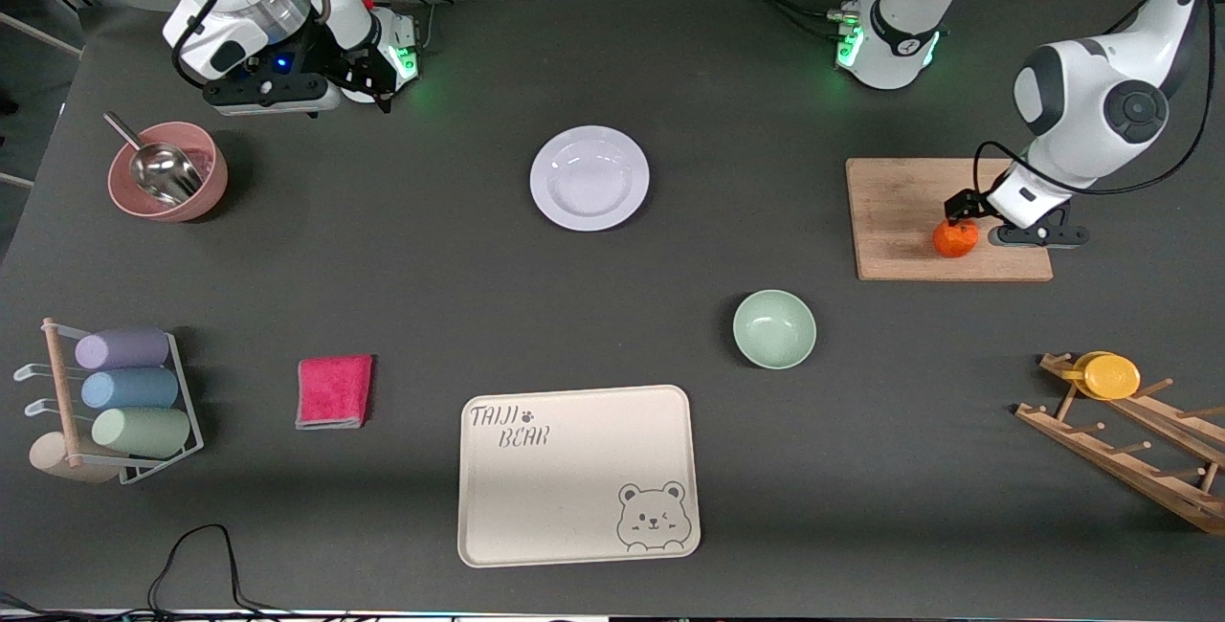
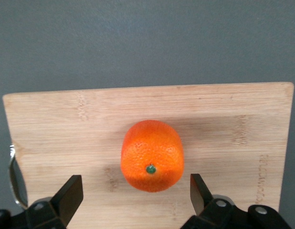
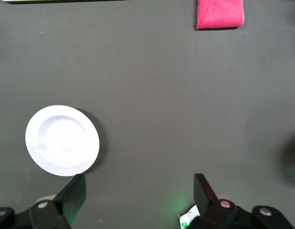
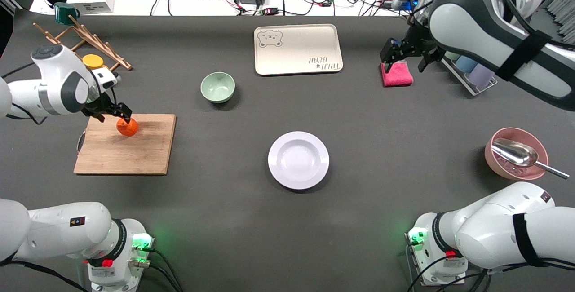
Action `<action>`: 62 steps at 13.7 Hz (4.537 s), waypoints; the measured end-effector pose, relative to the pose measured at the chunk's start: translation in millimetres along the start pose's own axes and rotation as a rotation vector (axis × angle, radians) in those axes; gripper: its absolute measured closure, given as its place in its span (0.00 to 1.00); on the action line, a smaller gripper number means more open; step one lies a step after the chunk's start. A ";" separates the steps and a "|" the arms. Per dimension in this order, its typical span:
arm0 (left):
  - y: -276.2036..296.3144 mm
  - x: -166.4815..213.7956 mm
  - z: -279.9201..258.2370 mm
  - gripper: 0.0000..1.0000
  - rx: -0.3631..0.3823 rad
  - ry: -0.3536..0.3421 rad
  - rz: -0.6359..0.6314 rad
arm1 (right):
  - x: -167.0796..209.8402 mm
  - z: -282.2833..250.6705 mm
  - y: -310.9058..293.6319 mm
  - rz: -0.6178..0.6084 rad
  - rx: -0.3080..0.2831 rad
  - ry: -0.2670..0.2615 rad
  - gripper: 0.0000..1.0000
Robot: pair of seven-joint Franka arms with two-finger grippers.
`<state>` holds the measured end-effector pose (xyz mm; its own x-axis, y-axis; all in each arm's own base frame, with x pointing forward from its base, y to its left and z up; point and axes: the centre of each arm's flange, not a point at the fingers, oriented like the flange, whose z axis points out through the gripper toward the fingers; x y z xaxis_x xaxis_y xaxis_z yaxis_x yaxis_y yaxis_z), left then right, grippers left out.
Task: Place orange and plate with both arms
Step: 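Grasp the orange with the left gripper while the right gripper nears the plate, then carry the orange onto the white plate with the left gripper, then release the orange on the plate and raise the left gripper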
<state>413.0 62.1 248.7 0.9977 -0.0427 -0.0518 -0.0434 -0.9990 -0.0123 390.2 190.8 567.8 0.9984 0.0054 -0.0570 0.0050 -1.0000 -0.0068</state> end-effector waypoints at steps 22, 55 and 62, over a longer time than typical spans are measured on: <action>170.2 26.1 -251.5 0.35 -0.203 -0.234 -0.030 | 3.7 245.6 65.3 -0.091 0.868 -0.130 0.00; 639.9 -69.5 -4.8 0.01 0.025 0.073 -0.512 | -35.5 457.0 91.9 -0.038 1.141 -0.026 0.61; 521.4 82.4 -179.2 0.00 0.083 -0.025 -0.246 | -37.5 462.9 93.7 -0.070 1.134 -0.013 0.61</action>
<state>481.7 -464.9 417.0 0.9772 0.2031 -0.0616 0.1956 -0.9746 -0.1092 326.8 100.0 107.1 0.9972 0.0675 -0.0311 -0.0002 -0.4152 -0.9097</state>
